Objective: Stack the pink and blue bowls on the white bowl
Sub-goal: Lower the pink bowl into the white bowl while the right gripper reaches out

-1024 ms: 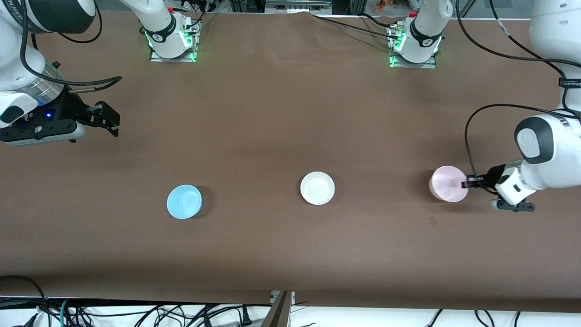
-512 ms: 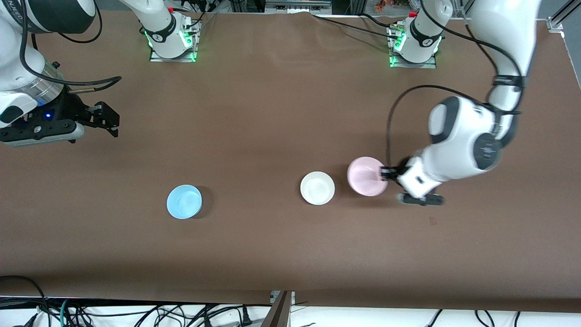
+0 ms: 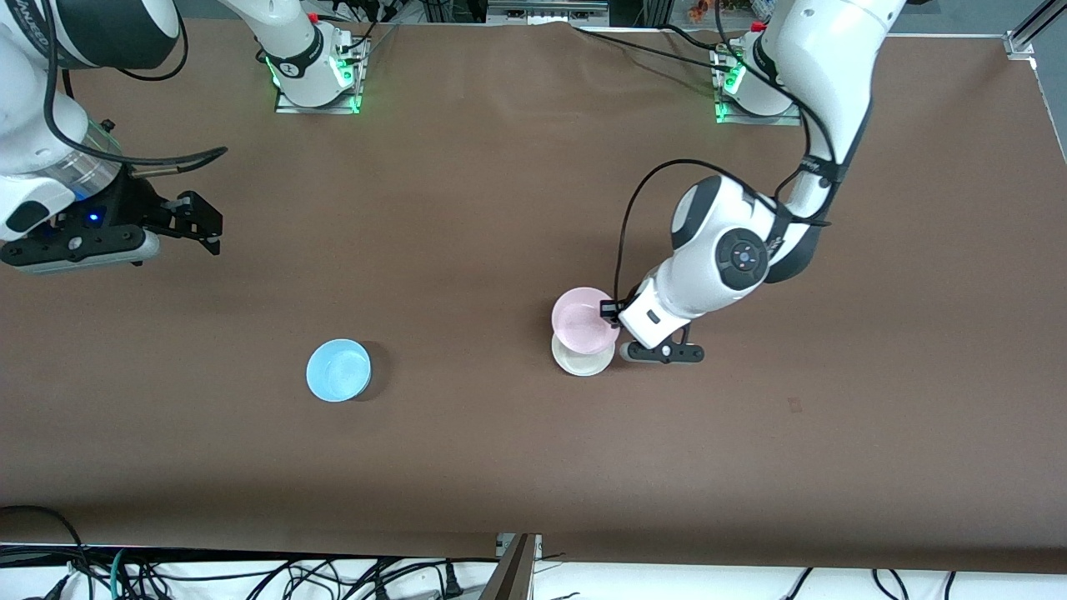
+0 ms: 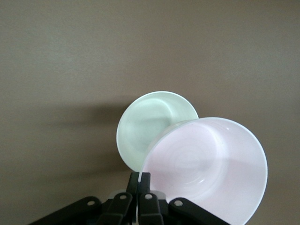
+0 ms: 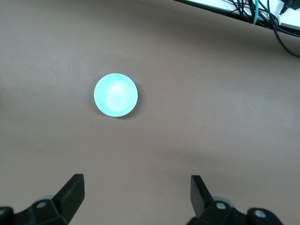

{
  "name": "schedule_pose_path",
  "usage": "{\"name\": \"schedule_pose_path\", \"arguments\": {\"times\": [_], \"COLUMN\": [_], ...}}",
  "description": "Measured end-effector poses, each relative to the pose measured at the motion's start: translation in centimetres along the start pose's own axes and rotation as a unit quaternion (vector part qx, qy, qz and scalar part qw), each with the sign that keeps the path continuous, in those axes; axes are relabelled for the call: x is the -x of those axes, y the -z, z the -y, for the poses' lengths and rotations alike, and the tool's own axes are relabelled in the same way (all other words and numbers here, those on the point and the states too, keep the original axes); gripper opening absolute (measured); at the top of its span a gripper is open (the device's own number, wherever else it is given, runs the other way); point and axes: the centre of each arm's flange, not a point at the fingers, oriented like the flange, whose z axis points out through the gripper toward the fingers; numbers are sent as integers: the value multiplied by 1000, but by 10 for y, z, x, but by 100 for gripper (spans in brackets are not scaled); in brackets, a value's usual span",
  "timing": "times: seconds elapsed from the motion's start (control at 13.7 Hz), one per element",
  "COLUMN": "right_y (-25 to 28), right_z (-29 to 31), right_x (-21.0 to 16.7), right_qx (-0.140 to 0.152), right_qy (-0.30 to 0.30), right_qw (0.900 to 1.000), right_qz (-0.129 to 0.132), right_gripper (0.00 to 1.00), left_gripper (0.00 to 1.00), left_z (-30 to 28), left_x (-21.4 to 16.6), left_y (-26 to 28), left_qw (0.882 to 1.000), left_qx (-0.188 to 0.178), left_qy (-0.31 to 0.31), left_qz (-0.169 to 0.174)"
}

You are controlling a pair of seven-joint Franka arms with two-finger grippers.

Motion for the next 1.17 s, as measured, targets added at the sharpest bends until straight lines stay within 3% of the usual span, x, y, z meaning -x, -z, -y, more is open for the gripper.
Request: {"name": "schedule_pose_path", "arguments": {"times": [0.59,1.17], "right_y": [-9,-46], "right_z": [6,8], "right_x": [-7,-15], "right_qx": [-1,-7], "right_qy": [5,5], "right_qw": [1000,1000], "right_qz": [-6,24], "right_gripper": [100,100], "left_gripper": [3,3], "left_z": [3,11], "left_x": [-10,-11], "left_y": [-29,-43], "left_qw": [1000,1000], "left_qx": [-12,-26], "left_qy": [-9,-13], "left_qz": [-10,-5]}}
